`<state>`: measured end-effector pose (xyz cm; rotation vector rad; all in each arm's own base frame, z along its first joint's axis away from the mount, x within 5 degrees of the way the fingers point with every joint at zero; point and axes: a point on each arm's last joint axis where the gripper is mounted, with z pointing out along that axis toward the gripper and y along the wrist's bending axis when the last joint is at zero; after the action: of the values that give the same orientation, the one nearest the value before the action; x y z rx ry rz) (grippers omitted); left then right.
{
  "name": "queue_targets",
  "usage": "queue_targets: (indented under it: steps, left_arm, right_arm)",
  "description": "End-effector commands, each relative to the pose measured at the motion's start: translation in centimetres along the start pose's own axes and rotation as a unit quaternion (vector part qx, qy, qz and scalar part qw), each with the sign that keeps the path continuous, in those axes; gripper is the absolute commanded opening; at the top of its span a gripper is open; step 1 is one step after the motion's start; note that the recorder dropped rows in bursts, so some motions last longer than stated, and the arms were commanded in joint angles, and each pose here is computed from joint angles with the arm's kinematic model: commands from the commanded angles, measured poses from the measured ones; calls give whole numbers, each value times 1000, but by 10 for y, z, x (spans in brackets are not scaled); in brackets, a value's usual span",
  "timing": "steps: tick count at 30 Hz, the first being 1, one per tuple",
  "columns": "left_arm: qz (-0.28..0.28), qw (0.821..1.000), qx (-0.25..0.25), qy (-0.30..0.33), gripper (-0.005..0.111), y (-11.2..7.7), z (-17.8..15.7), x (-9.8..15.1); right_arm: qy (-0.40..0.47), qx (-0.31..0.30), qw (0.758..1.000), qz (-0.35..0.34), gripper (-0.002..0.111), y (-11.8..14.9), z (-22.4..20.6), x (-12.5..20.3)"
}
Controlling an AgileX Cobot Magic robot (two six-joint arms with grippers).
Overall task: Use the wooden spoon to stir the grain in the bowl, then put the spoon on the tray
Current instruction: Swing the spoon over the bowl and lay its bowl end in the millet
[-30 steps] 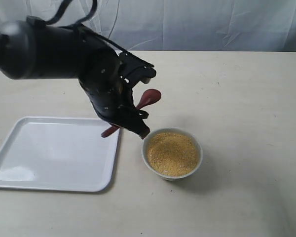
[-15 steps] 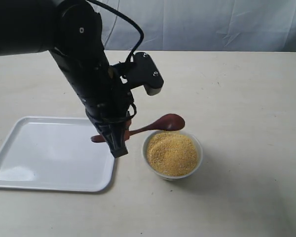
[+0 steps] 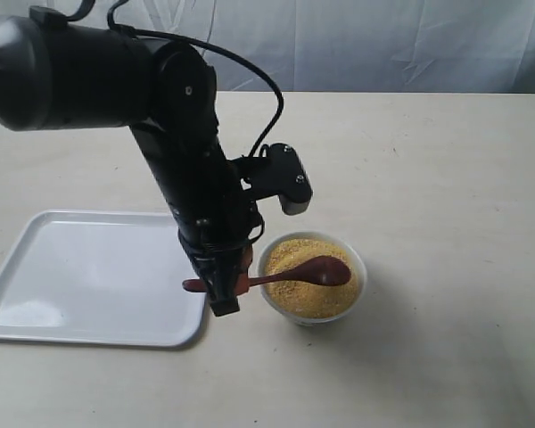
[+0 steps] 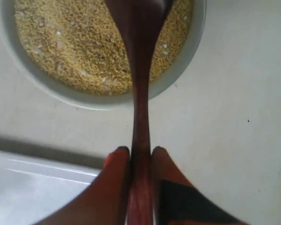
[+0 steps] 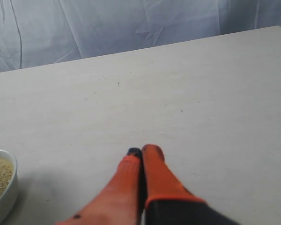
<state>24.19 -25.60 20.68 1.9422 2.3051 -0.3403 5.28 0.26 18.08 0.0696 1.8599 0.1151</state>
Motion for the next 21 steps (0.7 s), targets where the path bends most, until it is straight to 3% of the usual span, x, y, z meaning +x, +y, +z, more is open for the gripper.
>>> queue_targets:
  steps: [1,21]
  left_arm:
    - [-6,1000,-1,-12,0,4,11,-5]
    - [9,999,-43,-8,2,13,16,-5]
  right_arm:
    - [-8,2,1000,-2,0,0,0,0]
    - [-7,3,1000,-2,0,0,0,0]
